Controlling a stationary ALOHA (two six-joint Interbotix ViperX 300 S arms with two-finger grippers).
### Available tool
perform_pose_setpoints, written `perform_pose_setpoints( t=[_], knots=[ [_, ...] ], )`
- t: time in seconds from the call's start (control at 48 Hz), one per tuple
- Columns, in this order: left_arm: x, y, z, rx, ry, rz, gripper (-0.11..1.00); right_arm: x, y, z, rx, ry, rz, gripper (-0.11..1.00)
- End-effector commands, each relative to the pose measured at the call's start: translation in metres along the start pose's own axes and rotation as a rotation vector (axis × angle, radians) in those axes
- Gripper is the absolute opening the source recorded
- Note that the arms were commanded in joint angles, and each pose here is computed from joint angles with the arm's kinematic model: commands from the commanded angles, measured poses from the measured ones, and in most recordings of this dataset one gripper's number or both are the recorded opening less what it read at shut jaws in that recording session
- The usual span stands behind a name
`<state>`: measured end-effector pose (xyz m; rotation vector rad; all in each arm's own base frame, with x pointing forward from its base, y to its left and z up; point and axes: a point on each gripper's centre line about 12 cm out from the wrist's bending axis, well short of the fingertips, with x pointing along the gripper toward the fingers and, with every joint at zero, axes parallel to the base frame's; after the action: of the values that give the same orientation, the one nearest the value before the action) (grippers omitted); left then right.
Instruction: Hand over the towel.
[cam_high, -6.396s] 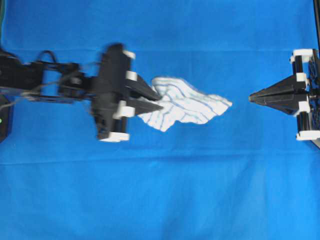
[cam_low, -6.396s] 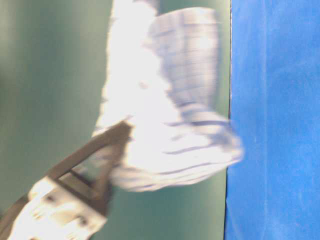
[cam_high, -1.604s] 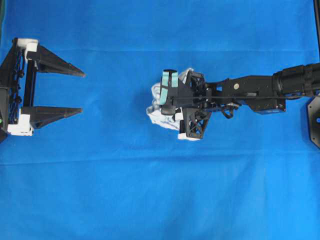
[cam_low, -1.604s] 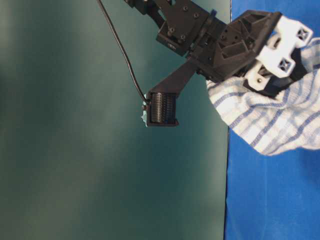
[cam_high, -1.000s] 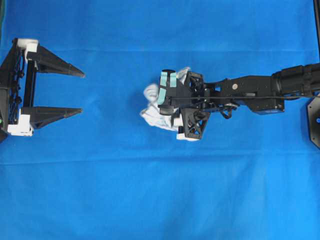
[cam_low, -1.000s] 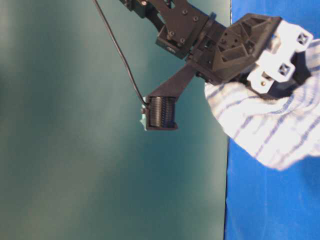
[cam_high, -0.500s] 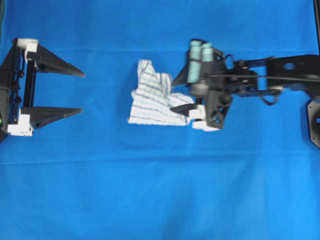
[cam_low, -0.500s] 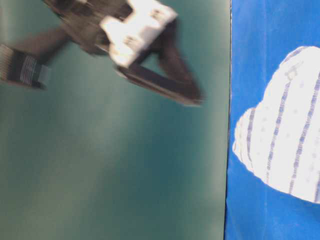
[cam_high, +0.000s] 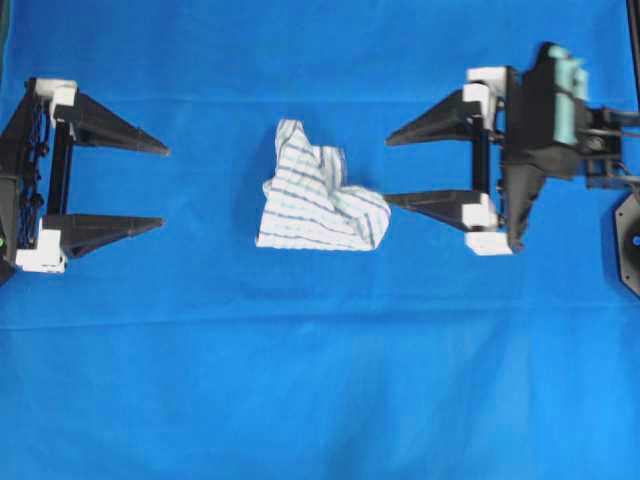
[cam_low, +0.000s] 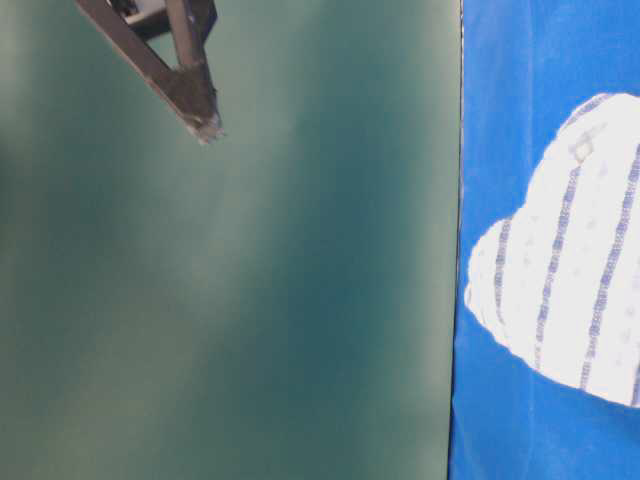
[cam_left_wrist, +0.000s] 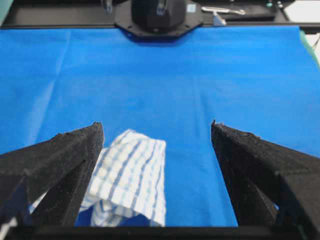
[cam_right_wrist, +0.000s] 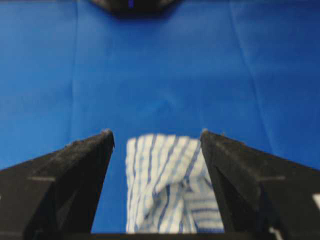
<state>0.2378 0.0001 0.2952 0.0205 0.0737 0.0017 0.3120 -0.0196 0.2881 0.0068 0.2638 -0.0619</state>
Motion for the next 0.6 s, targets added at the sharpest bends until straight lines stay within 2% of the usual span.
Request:
perform_pose_setpoints(
  t=[0.0,0.292,0.583],
  knots=[
    [0.0,0.001,0.006,-0.003,-0.021,0.002,0.92,-0.005,0.001,0.009,-0.004,-0.061,0.003,0.71],
    [-0.001,0.001,0.008,-0.005,-0.028,0.003,0.92,-0.009,0.001,0.009,-0.002,-0.072,0.002,0.71],
    [-0.034,0.0,0.008,-0.01,0.003,-0.002,0.92,-0.065,0.001,0.005,0.012,-0.106,0.003,0.71]
  ],
)
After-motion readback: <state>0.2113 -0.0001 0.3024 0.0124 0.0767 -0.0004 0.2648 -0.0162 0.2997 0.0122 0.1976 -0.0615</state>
